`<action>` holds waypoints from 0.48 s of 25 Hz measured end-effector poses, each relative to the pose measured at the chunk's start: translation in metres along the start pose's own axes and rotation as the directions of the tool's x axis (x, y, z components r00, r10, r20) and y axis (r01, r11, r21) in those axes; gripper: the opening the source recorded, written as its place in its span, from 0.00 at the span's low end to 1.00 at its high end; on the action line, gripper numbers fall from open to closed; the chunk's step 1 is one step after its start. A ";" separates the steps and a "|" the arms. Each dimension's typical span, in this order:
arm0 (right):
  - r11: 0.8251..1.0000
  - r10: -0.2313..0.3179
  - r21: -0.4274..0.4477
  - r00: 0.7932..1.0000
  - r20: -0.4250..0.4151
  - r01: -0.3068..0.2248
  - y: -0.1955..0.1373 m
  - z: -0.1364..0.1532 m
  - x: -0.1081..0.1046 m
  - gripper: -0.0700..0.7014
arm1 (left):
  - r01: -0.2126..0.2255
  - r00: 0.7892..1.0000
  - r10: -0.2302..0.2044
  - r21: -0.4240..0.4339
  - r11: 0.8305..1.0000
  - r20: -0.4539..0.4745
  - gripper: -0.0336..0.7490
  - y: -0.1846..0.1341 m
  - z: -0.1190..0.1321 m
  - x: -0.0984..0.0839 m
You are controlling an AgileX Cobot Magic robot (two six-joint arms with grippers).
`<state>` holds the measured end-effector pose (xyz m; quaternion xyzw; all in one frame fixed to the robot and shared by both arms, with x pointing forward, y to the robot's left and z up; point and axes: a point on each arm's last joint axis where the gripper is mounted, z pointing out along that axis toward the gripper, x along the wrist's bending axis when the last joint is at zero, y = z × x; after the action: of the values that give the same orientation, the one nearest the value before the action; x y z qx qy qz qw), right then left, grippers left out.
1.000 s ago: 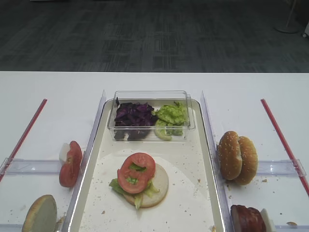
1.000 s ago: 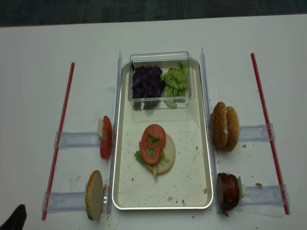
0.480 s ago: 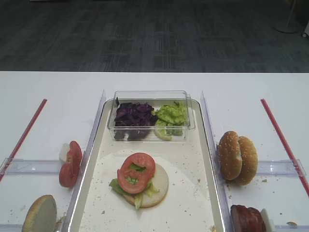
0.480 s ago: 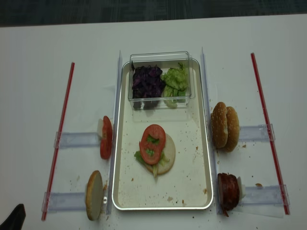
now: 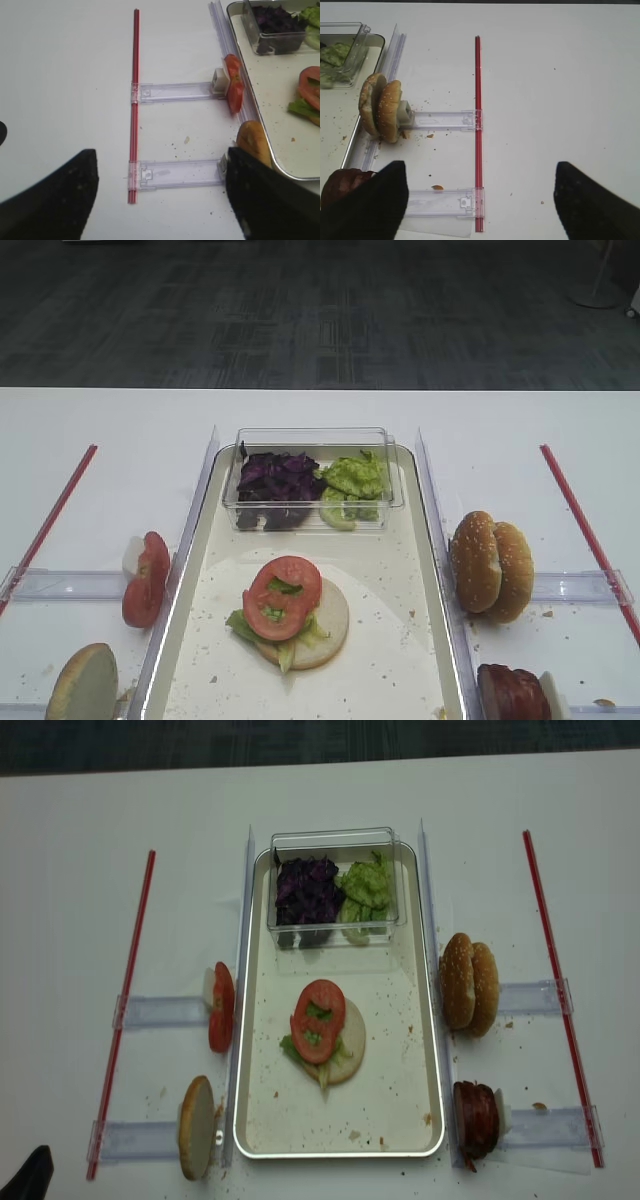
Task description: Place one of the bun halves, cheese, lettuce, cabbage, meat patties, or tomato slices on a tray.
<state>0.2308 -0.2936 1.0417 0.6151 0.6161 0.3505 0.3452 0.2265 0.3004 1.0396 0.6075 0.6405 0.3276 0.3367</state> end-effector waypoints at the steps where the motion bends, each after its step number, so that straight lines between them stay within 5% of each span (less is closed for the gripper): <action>1: 1.000 0.000 0.000 1.000 0.000 0.000 0.000 0.000 0.000 0.89 | 0.000 1.000 0.000 0.000 1.000 0.000 0.67 0.000 0.000 0.000; 12: 1.000 0.000 0.000 1.000 0.000 0.000 0.000 0.000 0.000 0.89 | 0.000 1.000 0.000 0.000 1.000 0.000 0.67 0.000 0.000 0.000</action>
<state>0.2308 -0.2936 1.0417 0.6151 0.6161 0.3505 0.3452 0.2265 0.3004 1.0396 0.6075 0.6405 0.3276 0.3367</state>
